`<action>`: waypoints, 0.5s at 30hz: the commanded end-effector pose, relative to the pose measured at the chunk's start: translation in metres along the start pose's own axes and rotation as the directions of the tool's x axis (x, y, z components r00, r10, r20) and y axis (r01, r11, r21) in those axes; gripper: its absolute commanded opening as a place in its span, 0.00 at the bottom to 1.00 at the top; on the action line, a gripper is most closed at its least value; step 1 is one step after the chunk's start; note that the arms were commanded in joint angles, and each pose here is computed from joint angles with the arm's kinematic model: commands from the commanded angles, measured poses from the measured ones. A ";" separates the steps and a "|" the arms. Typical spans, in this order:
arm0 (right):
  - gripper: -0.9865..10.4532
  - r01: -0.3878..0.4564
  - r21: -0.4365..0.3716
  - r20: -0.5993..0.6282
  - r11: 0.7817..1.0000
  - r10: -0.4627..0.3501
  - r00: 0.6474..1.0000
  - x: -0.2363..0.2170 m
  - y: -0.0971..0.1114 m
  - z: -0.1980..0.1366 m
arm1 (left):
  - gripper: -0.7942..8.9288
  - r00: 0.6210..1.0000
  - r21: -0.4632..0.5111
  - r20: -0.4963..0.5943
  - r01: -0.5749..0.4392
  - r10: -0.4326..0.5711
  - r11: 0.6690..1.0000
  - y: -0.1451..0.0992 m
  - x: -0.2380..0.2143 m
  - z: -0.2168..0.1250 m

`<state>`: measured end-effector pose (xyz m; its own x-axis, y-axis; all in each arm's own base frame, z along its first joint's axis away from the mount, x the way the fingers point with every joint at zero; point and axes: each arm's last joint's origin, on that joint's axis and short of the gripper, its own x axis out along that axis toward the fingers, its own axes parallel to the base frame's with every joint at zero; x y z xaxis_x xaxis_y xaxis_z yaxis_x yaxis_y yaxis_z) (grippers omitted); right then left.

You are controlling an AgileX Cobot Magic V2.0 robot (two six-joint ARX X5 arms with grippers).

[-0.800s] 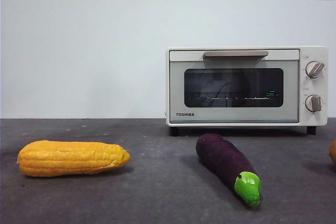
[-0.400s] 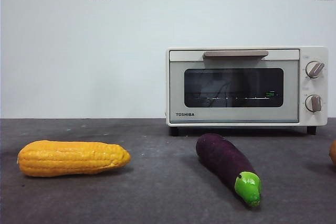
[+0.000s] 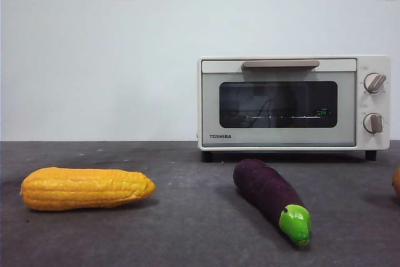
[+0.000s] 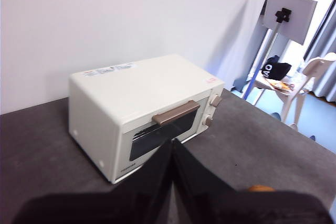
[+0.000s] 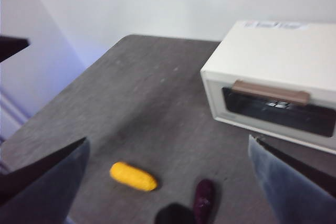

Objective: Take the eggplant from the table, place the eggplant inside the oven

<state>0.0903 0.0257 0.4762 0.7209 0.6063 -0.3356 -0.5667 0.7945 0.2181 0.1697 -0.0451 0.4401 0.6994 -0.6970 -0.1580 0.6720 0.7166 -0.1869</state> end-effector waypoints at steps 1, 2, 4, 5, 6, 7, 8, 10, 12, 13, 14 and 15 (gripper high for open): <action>0.54 -0.034 0.014 -0.015 0.999 0.034 0.999 -0.001 0.002 -0.001 | 0.08 0.999 0.022 0.006 0.044 -0.044 0.999 0.003 0.010 0.002; 0.54 -0.040 0.018 -0.024 0.999 0.040 0.999 -0.001 0.003 -0.002 | 0.08 0.998 0.022 0.003 0.064 -0.064 0.998 0.005 0.015 0.002; 0.54 -0.051 0.025 -0.041 0.998 0.052 0.998 -0.001 0.004 -0.004 | 0.08 0.996 0.017 -0.008 0.093 -0.093 0.995 0.010 0.026 0.003; 0.53 -0.055 0.029 -0.050 0.998 0.056 0.997 0.000 0.004 -0.005 | 0.08 0.995 0.012 -0.015 0.100 -0.099 0.995 0.013 0.033 0.003; 0.54 -0.058 0.032 -0.058 0.998 0.059 0.997 0.000 0.004 -0.006 | 0.08 0.994 0.007 -0.023 0.104 -0.104 0.995 0.016 0.039 0.003; 0.53 -0.062 0.034 -0.065 0.998 0.064 0.996 0.000 0.005 -0.006 | 0.08 0.993 0.001 -0.034 0.110 -0.110 0.994 0.019 0.046 0.004; 0.53 -0.067 0.037 -0.073 0.997 0.070 0.995 0.000 0.005 -0.007 | 0.08 0.992 -0.004 -0.043 0.117 -0.117 0.993 0.021 0.054 0.004; 0.53 -0.074 0.039 -0.086 0.996 0.078 0.993 0.000 0.006 -0.008 | 0.08 0.989 -0.014 -0.062 0.131 -0.131 0.991 0.026 0.069 0.005; 0.53 -0.083 0.038 -0.089 0.996 0.086 0.992 0.000 0.007 -0.009 | 0.08 0.986 -0.007 -0.081 0.145 -0.145 0.989 0.030 0.084 0.007; 0.53 -0.087 0.036 -0.090 0.996 0.090 0.992 0.000 0.007 -0.009 | 0.08 0.985 -0.002 -0.089 0.151 -0.150 0.989 0.032 0.093 0.008; 0.53 -0.088 0.035 -0.090 0.996 0.091 0.992 0.000 0.007 -0.009 | 0.08 0.984 0.002 -0.097 0.153 -0.152 0.988 0.034 0.101 0.010; 0.53 -0.088 0.034 -0.090 0.996 0.091 0.992 0.000 0.007 -0.009 | 0.08 0.983 0.006 -0.104 0.153 -0.152 0.988 0.035 0.109 0.011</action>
<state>0.0841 0.0310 0.4682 0.6280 0.6657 -0.4030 -0.6087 0.7429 0.2786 0.2670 -0.0923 0.4274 0.5627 -0.7944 -0.2285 0.7613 0.6057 -0.2311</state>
